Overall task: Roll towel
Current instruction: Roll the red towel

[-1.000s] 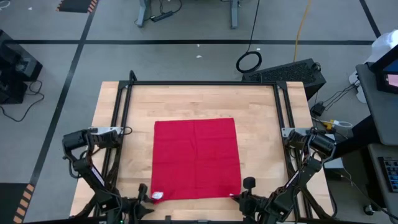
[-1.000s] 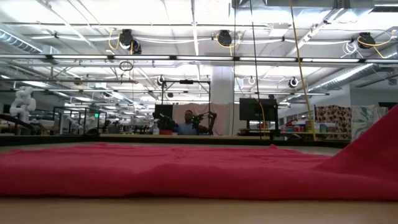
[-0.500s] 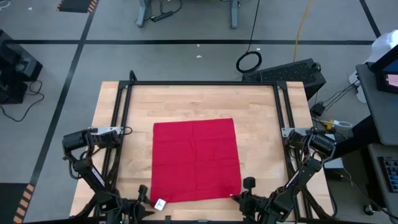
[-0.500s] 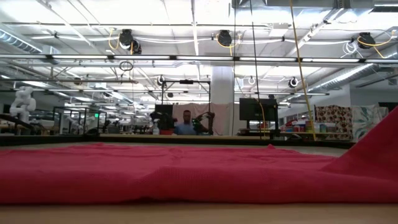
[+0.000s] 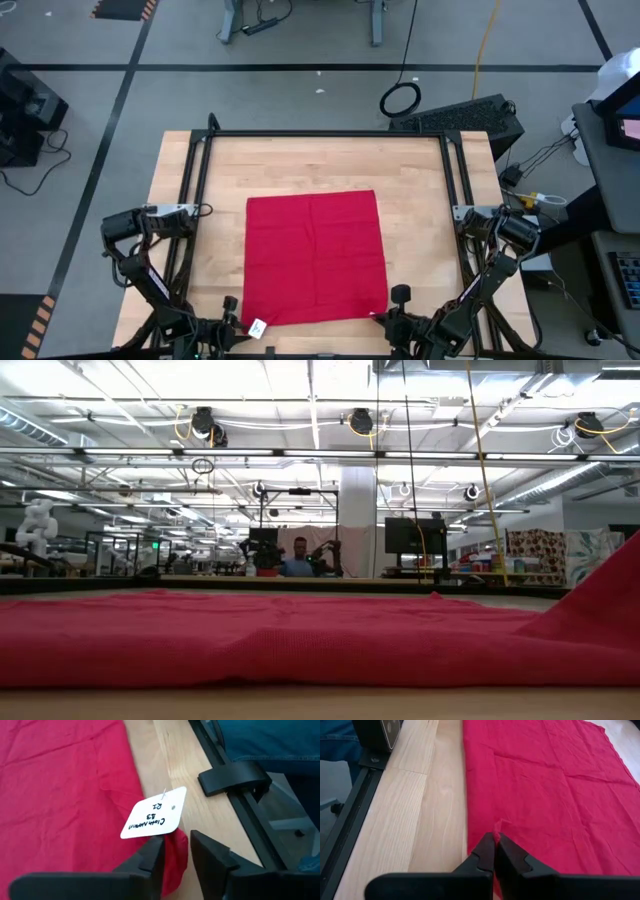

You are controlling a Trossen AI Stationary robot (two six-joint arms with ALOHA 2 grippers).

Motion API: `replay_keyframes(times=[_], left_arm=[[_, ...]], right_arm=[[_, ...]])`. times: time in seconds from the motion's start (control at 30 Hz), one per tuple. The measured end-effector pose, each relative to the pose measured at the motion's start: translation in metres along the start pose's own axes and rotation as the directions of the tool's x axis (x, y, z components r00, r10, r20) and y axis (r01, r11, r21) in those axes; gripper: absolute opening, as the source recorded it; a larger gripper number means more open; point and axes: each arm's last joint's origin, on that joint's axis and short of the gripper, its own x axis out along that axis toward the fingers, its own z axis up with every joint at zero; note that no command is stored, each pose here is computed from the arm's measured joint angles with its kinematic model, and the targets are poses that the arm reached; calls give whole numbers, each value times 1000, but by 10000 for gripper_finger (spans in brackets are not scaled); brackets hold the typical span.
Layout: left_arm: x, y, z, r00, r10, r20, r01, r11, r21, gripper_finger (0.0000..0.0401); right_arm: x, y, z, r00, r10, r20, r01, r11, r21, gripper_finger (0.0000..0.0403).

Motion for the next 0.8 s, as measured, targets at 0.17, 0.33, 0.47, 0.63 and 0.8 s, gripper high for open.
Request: replay_keyframes(times=[0.17, 0.33, 0.47, 0.63, 0.8], left_arm=[[0, 0, 0, 1000, -2, 2, 2, 999, -37, 69], [0, 0, 0, 1000, 10, 6, -9, 995, -102, 70], [-1, 0, 0, 1000, 5, 8, -5, 995, -103, 74], [-2, -1, -1, 1000, 1, 10, 0, 995, -102, 72], [-6, -3, -1, 1000, 0, 17, 1, 996, -93, 20]], right_arm=[[0, 0, 0, 1000, 0, 0, 0, 1000, 0, 0], [0, 0, 0, 1000, 0, 0, 0, 1000, 0, 0], [0, 0, 0, 1000, 0, 0, 0, 1000, 1, 0], [0, 0, 0, 1000, 3, 2, -3, 1000, 4, 0], [0, 1, 1, 1000, 5, 4, -5, 1000, 7, 0]])
